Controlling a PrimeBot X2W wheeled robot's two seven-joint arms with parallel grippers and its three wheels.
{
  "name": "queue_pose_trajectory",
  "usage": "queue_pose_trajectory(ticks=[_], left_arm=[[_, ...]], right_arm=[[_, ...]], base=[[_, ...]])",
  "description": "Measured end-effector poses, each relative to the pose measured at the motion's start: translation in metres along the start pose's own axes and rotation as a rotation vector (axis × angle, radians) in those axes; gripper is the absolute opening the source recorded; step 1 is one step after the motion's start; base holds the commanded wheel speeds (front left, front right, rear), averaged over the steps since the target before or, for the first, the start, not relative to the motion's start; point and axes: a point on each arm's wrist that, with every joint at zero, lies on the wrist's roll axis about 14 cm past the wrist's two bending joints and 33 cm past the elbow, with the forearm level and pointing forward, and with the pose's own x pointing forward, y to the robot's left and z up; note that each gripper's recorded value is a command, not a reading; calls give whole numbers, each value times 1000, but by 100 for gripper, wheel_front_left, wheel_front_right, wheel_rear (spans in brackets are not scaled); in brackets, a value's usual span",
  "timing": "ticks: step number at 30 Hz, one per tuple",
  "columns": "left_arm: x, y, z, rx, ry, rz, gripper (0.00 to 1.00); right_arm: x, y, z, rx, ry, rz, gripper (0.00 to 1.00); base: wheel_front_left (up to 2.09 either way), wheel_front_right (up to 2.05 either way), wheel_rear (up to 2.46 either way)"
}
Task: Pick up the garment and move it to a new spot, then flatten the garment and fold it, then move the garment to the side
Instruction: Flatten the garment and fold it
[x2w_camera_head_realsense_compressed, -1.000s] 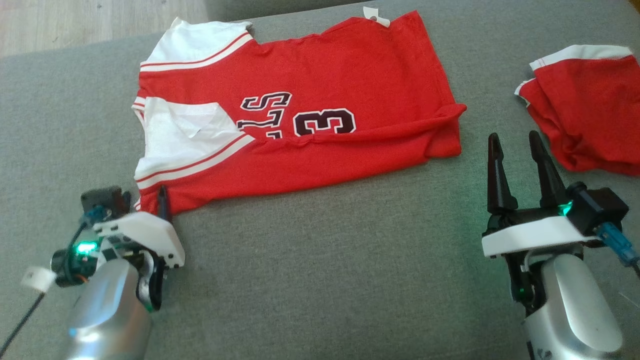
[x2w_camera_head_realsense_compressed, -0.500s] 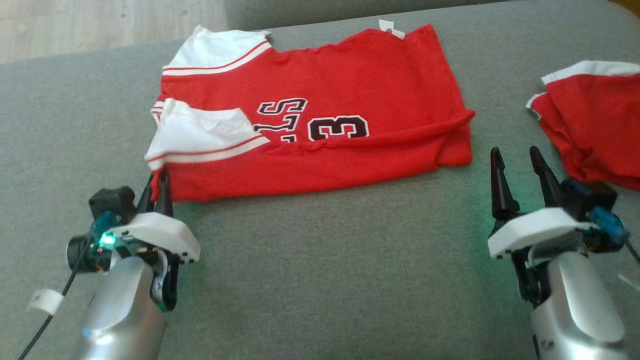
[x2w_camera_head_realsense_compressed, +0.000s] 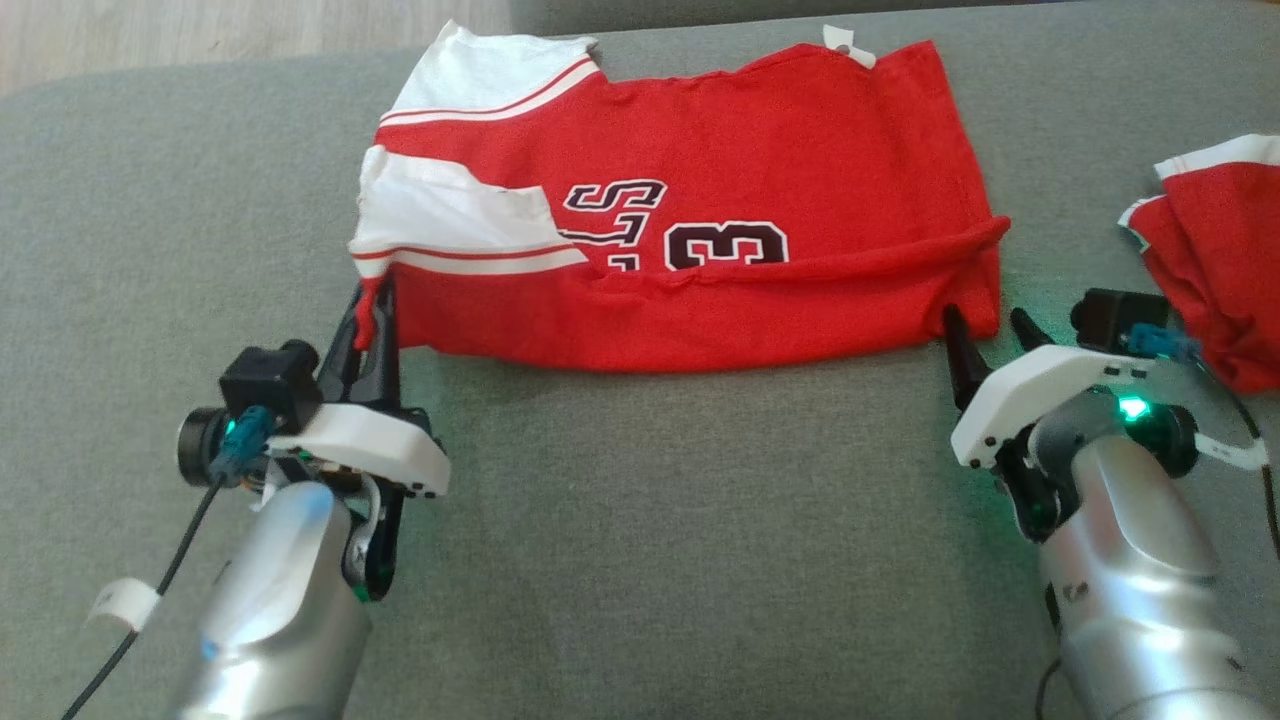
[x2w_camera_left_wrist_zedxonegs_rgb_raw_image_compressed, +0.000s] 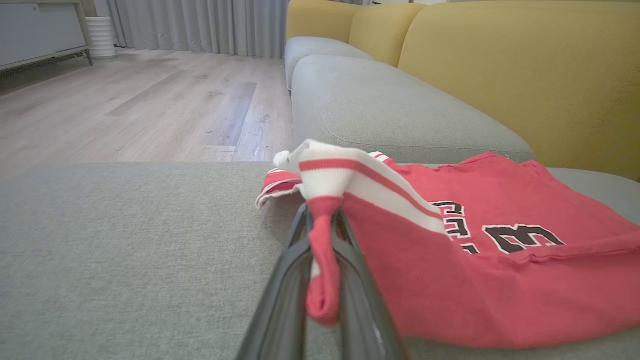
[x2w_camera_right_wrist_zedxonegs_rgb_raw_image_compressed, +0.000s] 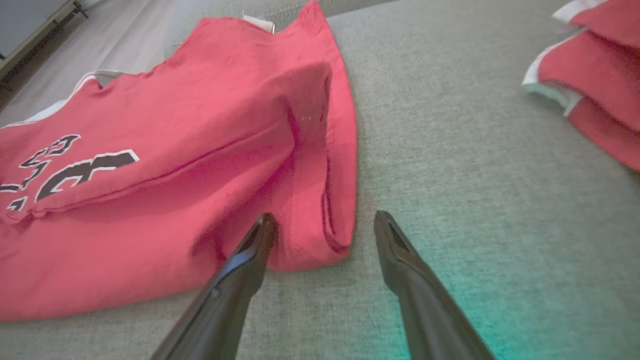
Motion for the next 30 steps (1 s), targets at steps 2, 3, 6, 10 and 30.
queue_pose_trajectory(ticks=[2, 3, 6, 10, 30], left_arm=[[-1, -2, -1, 3, 0, -7, 0], [-1, -2, -1, 3, 1, -8, 0], [-2, -3, -3, 6, 5, -11, 0], [-2, -2, -6, 9, 18, -9, 0], [-40, -4, -18, 22, 88, -7, 0]], right_arm=[[5, 2, -6, -7, 38, 2, 100], [8, 3, -6, -7, 48, 4, 100], [15, 8, -2, -28, 67, 16, 100], [17, 10, 0, -60, 59, 21, 0], [-36, -20, 20, -86, -78, -65, 0]], base=[[0, 0, 0], [0, 0, 0], [0, 0, 0], [0, 0, 0], [0, 0, 0]])
